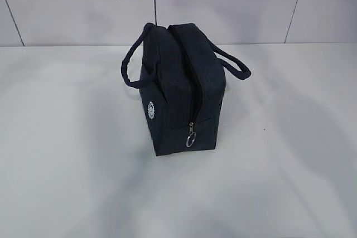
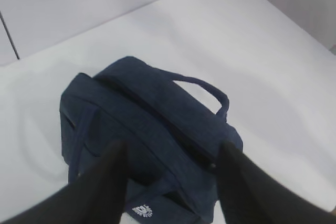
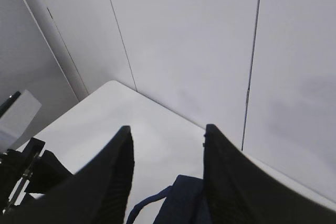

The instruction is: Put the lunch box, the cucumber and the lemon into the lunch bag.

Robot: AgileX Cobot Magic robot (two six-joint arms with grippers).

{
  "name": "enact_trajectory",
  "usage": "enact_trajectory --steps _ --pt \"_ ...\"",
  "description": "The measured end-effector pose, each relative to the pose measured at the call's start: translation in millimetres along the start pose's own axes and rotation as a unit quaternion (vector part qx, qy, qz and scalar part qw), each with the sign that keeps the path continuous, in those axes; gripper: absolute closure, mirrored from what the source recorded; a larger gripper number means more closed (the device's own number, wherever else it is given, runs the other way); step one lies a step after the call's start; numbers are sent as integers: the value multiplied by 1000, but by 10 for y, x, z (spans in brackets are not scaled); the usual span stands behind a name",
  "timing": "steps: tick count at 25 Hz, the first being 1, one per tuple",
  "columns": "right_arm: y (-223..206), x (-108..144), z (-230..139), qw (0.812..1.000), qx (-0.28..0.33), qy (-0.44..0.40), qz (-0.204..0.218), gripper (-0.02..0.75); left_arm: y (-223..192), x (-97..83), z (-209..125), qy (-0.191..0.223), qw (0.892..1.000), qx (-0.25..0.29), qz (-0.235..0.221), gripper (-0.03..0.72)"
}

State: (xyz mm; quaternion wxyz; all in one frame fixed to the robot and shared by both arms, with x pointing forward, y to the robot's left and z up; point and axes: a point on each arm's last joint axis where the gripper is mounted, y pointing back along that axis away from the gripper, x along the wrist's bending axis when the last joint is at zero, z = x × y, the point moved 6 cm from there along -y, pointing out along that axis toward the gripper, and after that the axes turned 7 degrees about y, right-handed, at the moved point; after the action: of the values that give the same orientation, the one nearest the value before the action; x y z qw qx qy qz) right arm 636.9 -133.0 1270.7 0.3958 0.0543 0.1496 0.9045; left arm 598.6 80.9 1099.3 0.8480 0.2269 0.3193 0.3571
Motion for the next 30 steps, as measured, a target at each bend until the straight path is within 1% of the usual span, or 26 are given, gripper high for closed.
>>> enact_trajectory --steps 7,11,17,20,25,28,30 --pt "618 265 384 997 -63 40 -9 411 431 -180 191 -38 997 -68 5 314" --pt "931 446 541 994 -95 55 -1 411 702 -309 246 -55 994 -97 2 315" --pt "1444 744 706 987 -142 77 9 412 1211 -551 275 -84 986 -144 -5 326" --pt "1662 876 653 986 -145 84 10 412 1468 -671 258 -99 981 -166 -9 341" --pt "1953 1053 385 986 -144 87 -1 412 1882 -868 150 -123 974 -190 -17 351" --pt "2158 1158 166 984 -157 84 -19 413 2061 -928 -30 -130 971 -198 -19 358" --pt "2206 1187 -32 984 -157 74 -29 414 2106 -917 -222 -127 973 -194 -17 359"
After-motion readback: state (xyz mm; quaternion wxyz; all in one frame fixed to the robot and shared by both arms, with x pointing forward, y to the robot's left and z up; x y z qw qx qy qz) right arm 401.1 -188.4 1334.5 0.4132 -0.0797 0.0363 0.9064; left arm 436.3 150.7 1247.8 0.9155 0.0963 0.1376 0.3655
